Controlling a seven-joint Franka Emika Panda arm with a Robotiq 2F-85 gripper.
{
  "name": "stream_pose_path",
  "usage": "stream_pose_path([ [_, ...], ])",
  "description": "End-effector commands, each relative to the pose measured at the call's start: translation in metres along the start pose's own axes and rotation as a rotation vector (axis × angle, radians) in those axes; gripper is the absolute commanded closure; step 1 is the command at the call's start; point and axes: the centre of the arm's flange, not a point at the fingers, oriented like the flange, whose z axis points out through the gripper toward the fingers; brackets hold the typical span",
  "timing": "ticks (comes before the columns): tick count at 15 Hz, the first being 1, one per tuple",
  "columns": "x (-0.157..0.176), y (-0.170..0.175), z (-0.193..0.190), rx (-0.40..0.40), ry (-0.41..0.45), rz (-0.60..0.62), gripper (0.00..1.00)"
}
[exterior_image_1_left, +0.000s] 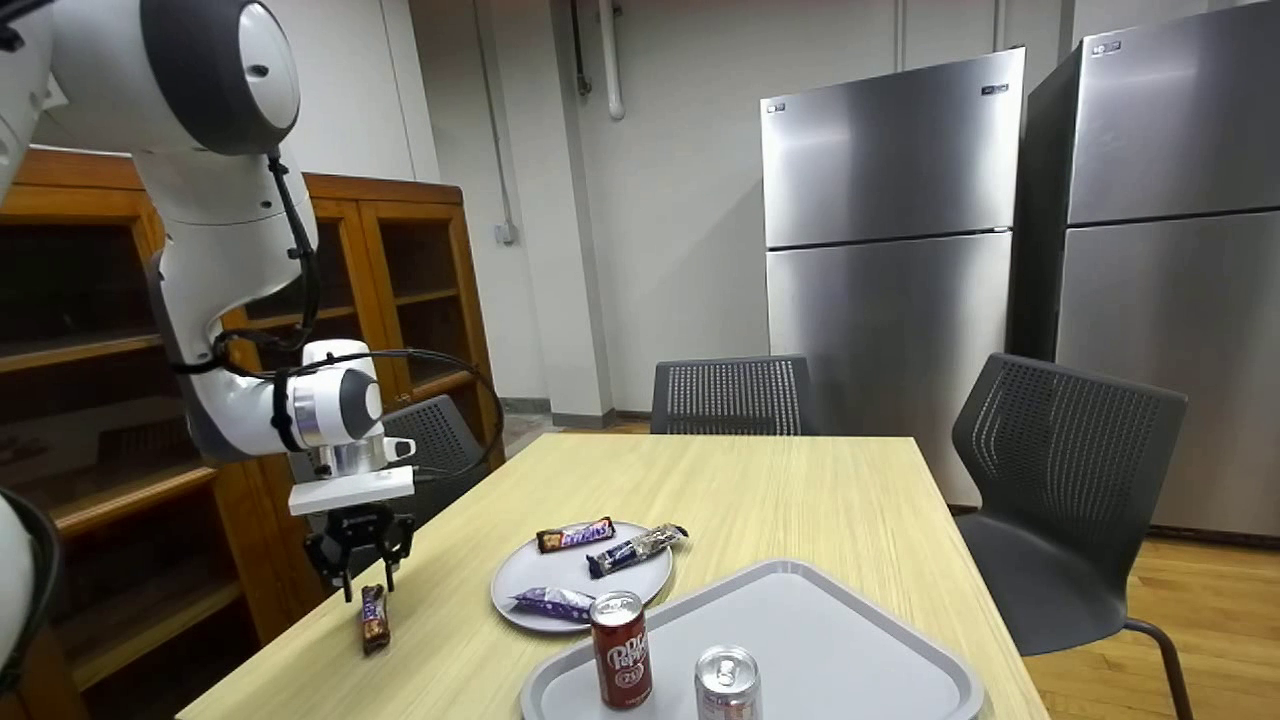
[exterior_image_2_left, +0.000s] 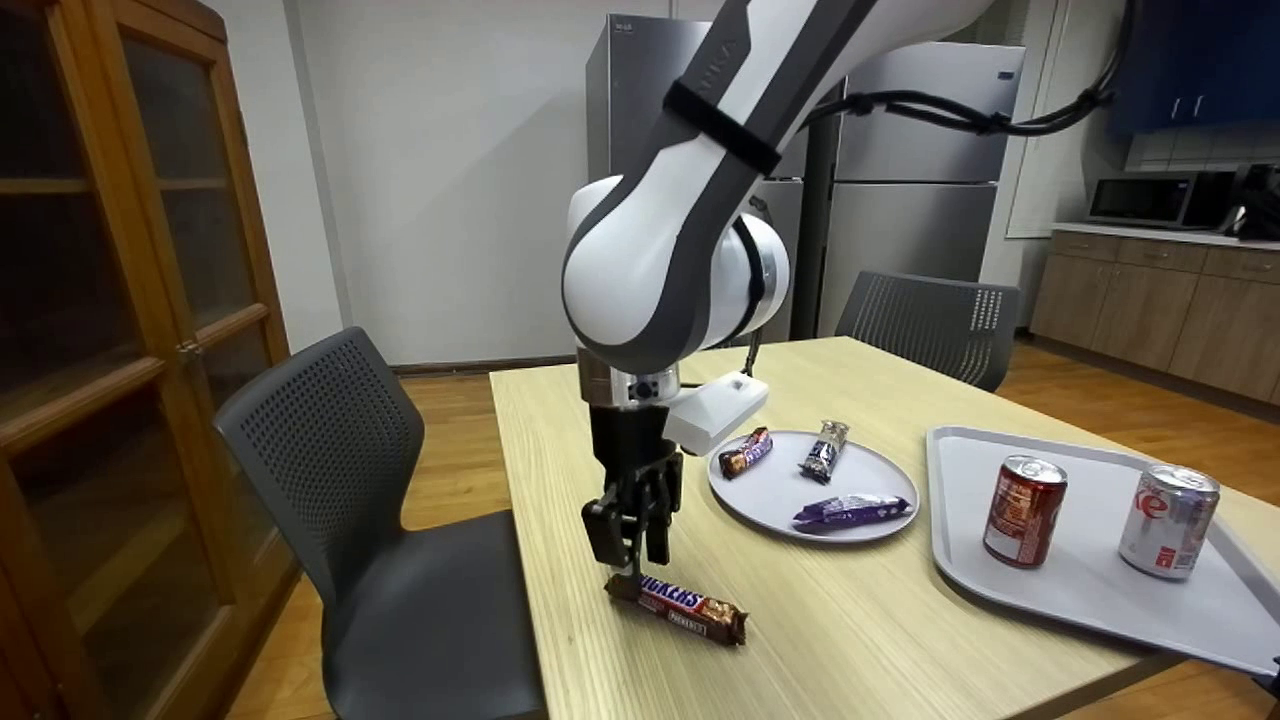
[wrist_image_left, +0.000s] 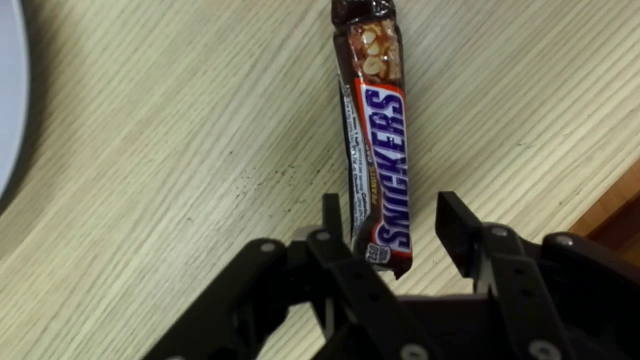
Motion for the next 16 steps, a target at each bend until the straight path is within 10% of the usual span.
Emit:
stream_pose_path([
  [1, -0.004, 0.009, -0.027, -0.008, 0.01, 0.028, 0.13],
  [4, -0.012, 0.023, -0.048, -0.029, 0.006, 0.074, 0.0],
  [16, -0.065, 0.138, -0.103, -0.124, 0.073, 0.51, 0.0],
])
